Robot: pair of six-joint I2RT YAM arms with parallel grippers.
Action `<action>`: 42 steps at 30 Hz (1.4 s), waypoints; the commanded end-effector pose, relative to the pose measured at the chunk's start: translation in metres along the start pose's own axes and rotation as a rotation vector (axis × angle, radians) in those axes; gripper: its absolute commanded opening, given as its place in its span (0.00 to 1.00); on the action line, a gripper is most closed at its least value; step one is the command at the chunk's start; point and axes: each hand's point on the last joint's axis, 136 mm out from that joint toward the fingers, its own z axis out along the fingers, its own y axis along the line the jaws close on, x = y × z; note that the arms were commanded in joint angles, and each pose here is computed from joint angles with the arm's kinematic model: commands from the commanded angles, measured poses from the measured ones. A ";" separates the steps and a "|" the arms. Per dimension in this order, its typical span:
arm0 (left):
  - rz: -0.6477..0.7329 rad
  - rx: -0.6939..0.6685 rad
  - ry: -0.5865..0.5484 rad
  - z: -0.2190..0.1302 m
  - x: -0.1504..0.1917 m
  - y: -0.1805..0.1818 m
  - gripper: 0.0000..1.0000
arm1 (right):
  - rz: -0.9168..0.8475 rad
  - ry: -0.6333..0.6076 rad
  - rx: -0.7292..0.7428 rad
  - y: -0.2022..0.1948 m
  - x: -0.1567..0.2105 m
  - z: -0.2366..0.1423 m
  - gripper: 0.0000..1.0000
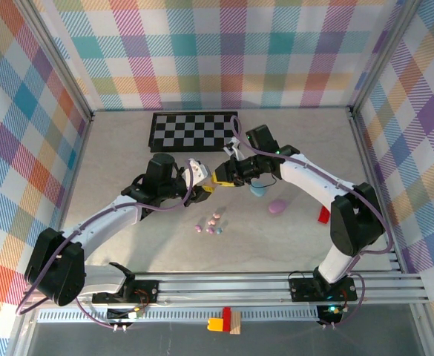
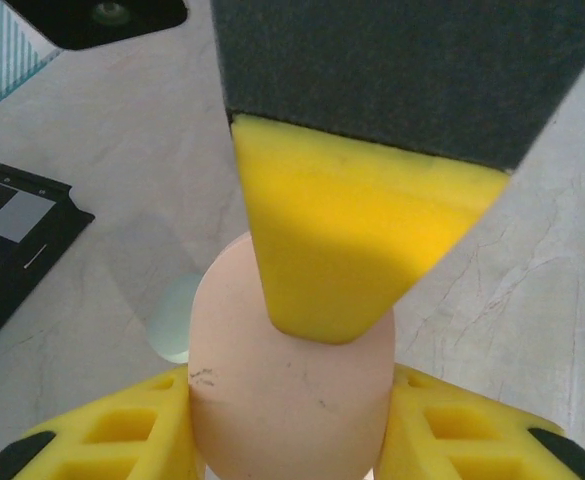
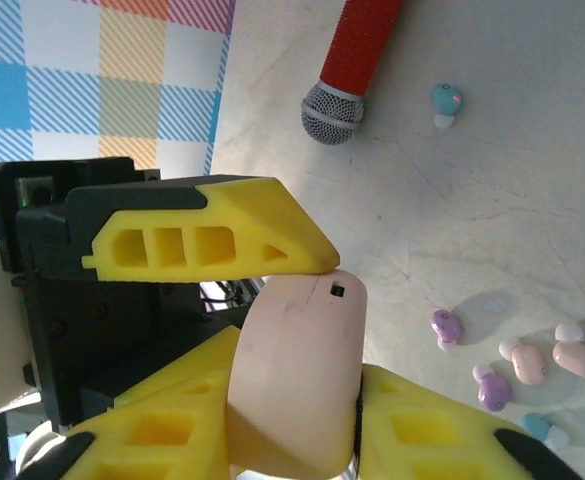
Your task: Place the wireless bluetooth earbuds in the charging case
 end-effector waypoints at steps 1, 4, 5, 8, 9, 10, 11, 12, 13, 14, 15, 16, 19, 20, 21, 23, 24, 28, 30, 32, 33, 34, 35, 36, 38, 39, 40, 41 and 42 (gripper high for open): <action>0.049 0.025 -0.044 -0.003 -0.014 -0.008 0.40 | -0.007 -0.025 0.023 0.001 -0.006 -0.005 0.22; 0.046 0.011 -0.074 -0.004 -0.017 -0.007 0.50 | -0.031 -0.047 0.013 0.010 -0.008 -0.011 0.21; 0.045 0.013 -0.087 -0.005 -0.019 -0.008 0.53 | -0.042 -0.056 -0.026 0.017 -0.009 -0.014 0.20; 0.042 -0.006 -0.173 -0.012 -0.033 -0.008 0.69 | -0.050 -0.094 -0.181 0.039 -0.015 -0.031 0.19; 0.042 -0.014 -0.218 -0.016 -0.040 -0.009 0.73 | -0.056 -0.104 -0.218 0.046 -0.016 -0.038 0.19; 0.043 -0.024 -0.269 -0.020 -0.048 -0.009 0.78 | -0.066 -0.113 -0.250 0.053 -0.017 -0.044 0.18; 0.043 -0.031 -0.314 -0.024 -0.055 -0.009 0.85 | -0.076 -0.112 -0.282 0.059 -0.016 -0.049 0.18; 0.040 -0.040 -0.368 -0.029 -0.064 -0.009 0.93 | -0.097 -0.116 -0.325 0.068 -0.015 -0.056 0.18; 0.035 -0.049 -0.422 -0.033 -0.072 -0.008 0.99 | -0.111 -0.117 -0.372 0.078 -0.015 -0.064 0.18; 0.032 -0.054 -0.466 -0.037 -0.079 -0.007 1.00 | -0.120 -0.118 -0.410 0.085 -0.015 -0.070 0.18; 0.038 -0.063 -0.518 -0.043 -0.088 -0.007 1.00 | -0.125 -0.119 -0.444 0.092 -0.016 -0.077 0.18; 0.053 -0.071 -0.561 -0.048 -0.094 -0.008 1.00 | -0.125 -0.122 -0.467 0.097 -0.016 -0.085 0.18; 0.071 -0.086 -0.665 -0.059 -0.111 -0.007 1.00 | -0.134 -0.135 -0.495 0.109 -0.014 -0.103 0.18; 0.075 -0.079 -0.680 -0.060 -0.114 -0.007 1.00 | -0.137 -0.137 -0.497 0.112 -0.013 -0.107 0.17; 0.078 -0.070 -0.695 -0.061 -0.119 -0.007 1.00 | -0.142 -0.134 -0.503 0.116 -0.011 -0.112 0.17; 0.049 -0.052 -0.729 -0.063 -0.131 -0.004 0.97 | -0.142 -0.129 -0.516 0.122 -0.009 -0.118 0.16; 0.044 -0.032 -0.749 -0.063 -0.137 -0.005 0.96 | -0.140 -0.128 -0.524 0.126 -0.008 -0.121 0.17; 0.072 0.023 -0.867 -0.069 -0.152 -0.010 0.95 | -0.117 -0.144 -0.580 0.140 -0.012 -0.131 0.18; 0.079 0.031 -0.898 -0.070 -0.158 -0.009 0.93 | -0.093 -0.157 -0.607 0.146 -0.017 -0.134 0.18; 0.093 0.046 -0.899 -0.067 -0.162 -0.011 0.91 | -0.061 -0.165 -0.623 0.147 -0.021 -0.135 0.18; 0.101 0.040 -0.903 -0.065 -0.164 -0.011 0.90 | -0.044 -0.167 -0.625 0.146 -0.023 -0.135 0.18; 0.107 0.036 -0.906 -0.064 -0.166 -0.011 0.89 | -0.029 -0.168 -0.626 0.145 -0.024 -0.134 0.18; 0.111 0.038 -0.909 -0.063 -0.168 -0.011 0.89 | -0.018 -0.171 -0.625 0.143 -0.025 -0.133 0.18; 0.114 0.042 -0.911 -0.061 -0.171 -0.011 0.88 | -0.006 -0.169 -0.625 0.142 -0.026 -0.132 0.18; 0.128 0.055 -0.916 -0.059 -0.175 -0.012 0.87 | 0.015 -0.165 -0.624 0.138 -0.027 -0.130 0.17; 0.133 0.060 -0.920 -0.058 -0.178 -0.013 0.86 | 0.026 -0.166 -0.623 0.137 -0.028 -0.130 0.17; 0.139 0.067 -0.921 -0.056 -0.180 -0.013 0.85 | 0.036 -0.165 -0.623 0.135 -0.029 -0.128 0.17; 0.143 0.072 -0.924 -0.056 -0.181 -0.014 0.84 | 0.040 -0.164 -0.622 0.134 -0.029 -0.128 0.17; 0.146 0.074 -0.925 -0.055 -0.183 -0.014 0.83 | 0.047 -0.163 -0.621 0.133 -0.029 -0.127 0.17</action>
